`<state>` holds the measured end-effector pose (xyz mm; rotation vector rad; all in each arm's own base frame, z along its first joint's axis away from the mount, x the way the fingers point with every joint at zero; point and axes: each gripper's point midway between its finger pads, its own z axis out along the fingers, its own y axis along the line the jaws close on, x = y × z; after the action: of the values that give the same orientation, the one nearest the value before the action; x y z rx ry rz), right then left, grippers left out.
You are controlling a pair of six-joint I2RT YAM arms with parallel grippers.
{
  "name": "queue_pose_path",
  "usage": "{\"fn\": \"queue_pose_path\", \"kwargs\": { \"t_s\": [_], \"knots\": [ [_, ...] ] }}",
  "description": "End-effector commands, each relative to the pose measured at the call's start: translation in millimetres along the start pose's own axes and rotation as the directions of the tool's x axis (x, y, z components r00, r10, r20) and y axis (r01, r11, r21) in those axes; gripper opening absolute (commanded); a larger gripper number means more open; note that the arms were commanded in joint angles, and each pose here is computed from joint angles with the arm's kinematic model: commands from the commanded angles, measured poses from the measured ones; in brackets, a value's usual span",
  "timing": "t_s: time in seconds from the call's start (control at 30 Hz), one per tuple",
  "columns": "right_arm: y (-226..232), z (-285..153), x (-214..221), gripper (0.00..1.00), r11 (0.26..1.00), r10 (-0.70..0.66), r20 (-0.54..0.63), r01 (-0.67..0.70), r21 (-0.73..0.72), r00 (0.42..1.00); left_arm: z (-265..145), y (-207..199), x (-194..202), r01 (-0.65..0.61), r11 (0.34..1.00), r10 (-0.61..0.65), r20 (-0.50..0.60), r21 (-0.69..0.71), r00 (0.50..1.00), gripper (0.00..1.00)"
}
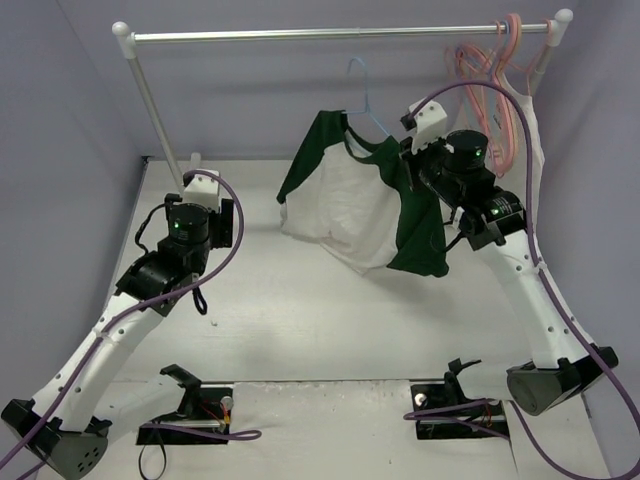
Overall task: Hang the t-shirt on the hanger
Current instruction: Place the hanger at the clothesline, then reset both arms
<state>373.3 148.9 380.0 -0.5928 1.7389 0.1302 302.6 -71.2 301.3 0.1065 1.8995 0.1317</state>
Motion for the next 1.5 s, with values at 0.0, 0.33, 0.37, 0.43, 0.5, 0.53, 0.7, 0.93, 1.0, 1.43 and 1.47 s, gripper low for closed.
{"fn": "queue_pose_path", "kwargs": {
  "t_s": [0.0,0.33,0.37,0.43,0.5,0.53,0.7,0.93,1.0,1.43,1.47],
  "knots": [
    [-42,-29,-94,0.00,0.983,0.028,0.299,-0.081,0.167,0.954,1,0,-3,0.061,0.998,-0.061,0.010,0.002,0.998,0.63],
    [-108,-18,-120,0.00,0.901,0.046,0.319,-0.177,0.397,0.947,8,-15,40,0.074,0.995,-0.071,-0.038,0.062,0.997,0.63],
    [-110,-15,-120,0.00,0.899,0.048,0.318,-0.180,0.399,0.947,9,-14,42,0.069,0.996,-0.066,-0.043,0.060,0.997,0.63],
    [-115,-12,-123,0.00,0.894,0.055,0.326,-0.192,0.406,0.944,11,-15,49,0.057,0.996,-0.053,-0.065,0.061,0.996,0.63],
    [-119,-2,-118,0.00,0.890,0.070,0.322,-0.205,0.407,0.944,11,-16,55,0.060,0.996,-0.055,-0.079,0.067,0.995,0.63],
    [-116,4,-114,0.00,0.896,0.078,0.316,-0.205,0.394,0.946,11,-17,57,0.060,0.996,-0.055,-0.081,0.070,0.995,0.63],
    [-109,31,-84,0.00,0.900,0.129,0.272,-0.228,0.371,0.954,15,-12,67,0.059,0.997,-0.053,-0.103,0.056,0.993,0.63],
    [-93,37,-51,0.30,0.908,0.189,0.245,-0.265,0.326,0.951,18,-9,71,0.087,0.995,-0.080,-0.115,0.053,0.990,0.63],
    [-90,33,-50,0.57,0.911,0.188,0.244,-0.261,0.318,0.951,18,-8,71,0.085,0.995,-0.078,-0.116,0.053,0.990,0.63],
    [-59,-120,-33,1.00,0.921,0.164,0.366,-0.275,0.276,0.916,-25,11,44,0.126,0.991,-0.121,-0.094,0.051,0.988,0.75],
    [-56,-127,-25,1.00,0.917,0.178,0.370,-0.290,0.273,0.912,-31,13,47,0.127,0.991,-0.121,-0.107,0.052,0.987,0.76]
  ]
}}
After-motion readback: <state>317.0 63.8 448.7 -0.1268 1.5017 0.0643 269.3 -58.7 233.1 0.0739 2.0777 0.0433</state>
